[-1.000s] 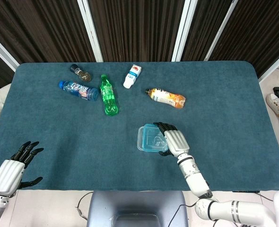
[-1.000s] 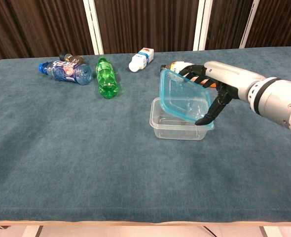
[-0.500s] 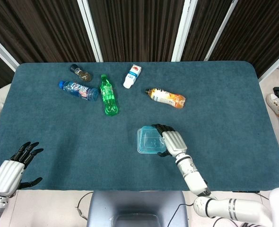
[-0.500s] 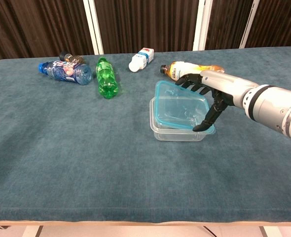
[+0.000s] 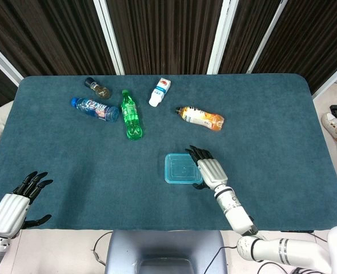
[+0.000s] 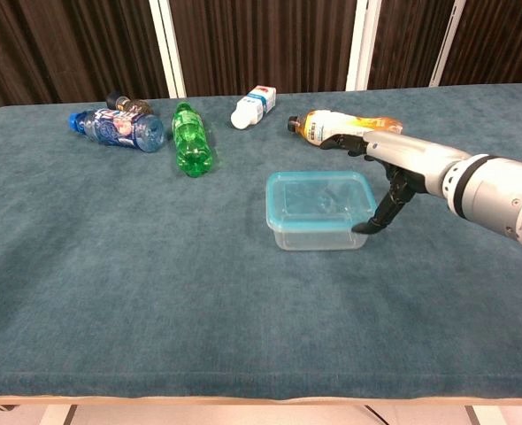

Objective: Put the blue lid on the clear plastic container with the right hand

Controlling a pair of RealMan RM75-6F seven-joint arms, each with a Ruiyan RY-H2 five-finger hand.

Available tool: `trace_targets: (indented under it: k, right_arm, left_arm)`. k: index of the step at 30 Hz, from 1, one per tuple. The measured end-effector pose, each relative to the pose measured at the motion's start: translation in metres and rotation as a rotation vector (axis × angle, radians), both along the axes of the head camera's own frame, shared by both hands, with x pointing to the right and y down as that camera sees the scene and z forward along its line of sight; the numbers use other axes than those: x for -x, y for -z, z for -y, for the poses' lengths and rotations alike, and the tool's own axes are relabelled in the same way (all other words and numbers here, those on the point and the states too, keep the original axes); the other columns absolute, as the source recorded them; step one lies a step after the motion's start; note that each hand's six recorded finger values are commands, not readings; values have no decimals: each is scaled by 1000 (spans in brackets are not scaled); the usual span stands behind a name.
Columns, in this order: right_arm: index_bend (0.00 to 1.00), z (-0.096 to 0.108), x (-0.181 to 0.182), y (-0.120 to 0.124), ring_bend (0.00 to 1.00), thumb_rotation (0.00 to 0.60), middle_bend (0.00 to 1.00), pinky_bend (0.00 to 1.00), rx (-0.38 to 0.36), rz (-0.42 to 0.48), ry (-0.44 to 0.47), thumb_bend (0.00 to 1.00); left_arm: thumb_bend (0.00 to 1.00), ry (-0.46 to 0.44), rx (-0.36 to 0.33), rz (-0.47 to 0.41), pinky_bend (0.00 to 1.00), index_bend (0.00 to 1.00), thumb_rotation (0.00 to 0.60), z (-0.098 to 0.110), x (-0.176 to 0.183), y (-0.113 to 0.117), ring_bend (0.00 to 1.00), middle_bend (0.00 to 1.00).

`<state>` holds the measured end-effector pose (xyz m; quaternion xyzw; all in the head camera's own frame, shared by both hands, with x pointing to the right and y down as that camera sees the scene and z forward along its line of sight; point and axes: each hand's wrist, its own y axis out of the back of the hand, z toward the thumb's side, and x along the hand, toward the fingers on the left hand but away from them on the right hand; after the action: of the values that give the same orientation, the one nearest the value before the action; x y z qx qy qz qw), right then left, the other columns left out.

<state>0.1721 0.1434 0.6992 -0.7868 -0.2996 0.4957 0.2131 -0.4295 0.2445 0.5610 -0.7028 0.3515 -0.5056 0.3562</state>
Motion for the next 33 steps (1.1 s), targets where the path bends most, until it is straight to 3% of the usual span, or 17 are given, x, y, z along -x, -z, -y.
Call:
trace_targets:
  k: [5, 8, 10, 15, 21, 33]
  right_arm:
    - [0, -2, -4, 9, 0, 600, 0, 57, -67, -43, 35, 454]
    - [16, -5, -6, 18, 4, 600, 5, 133, -139, -99, 66, 454]
    - [69, -7, -5, 26, 37, 600, 40, 204, -189, -132, 84, 454]
    - [300, -13, 0, 44, 247, 600, 231, 382, -282, -193, 108, 454]
    - [414, -4, 4, 41, 358, 600, 308, 482, -298, -247, 113, 455]
    - [407, 3, 1, 12, 361, 600, 311, 489, -198, -321, 141, 455]
  left_arm:
    - [495, 0, -1, 0, 348, 206, 600, 0, 0, 0, 55, 96]
    - [495, 0, 1, 2, 348, 206, 600, 0, 0, 0, 55, 96]
    - [496, 0, 1, 1, 348, 207, 600, 0, 0, 0, 55, 98]
    - [496, 1, 5, 1, 348, 206, 600, 0, 0, -1, 55, 98]
    - [497, 2, 8, 6, 348, 206, 600, 1, 1, -2, 55, 98]
    - [495, 6, 8, 3, 348, 206, 600, 1, 2, -1, 56, 99]
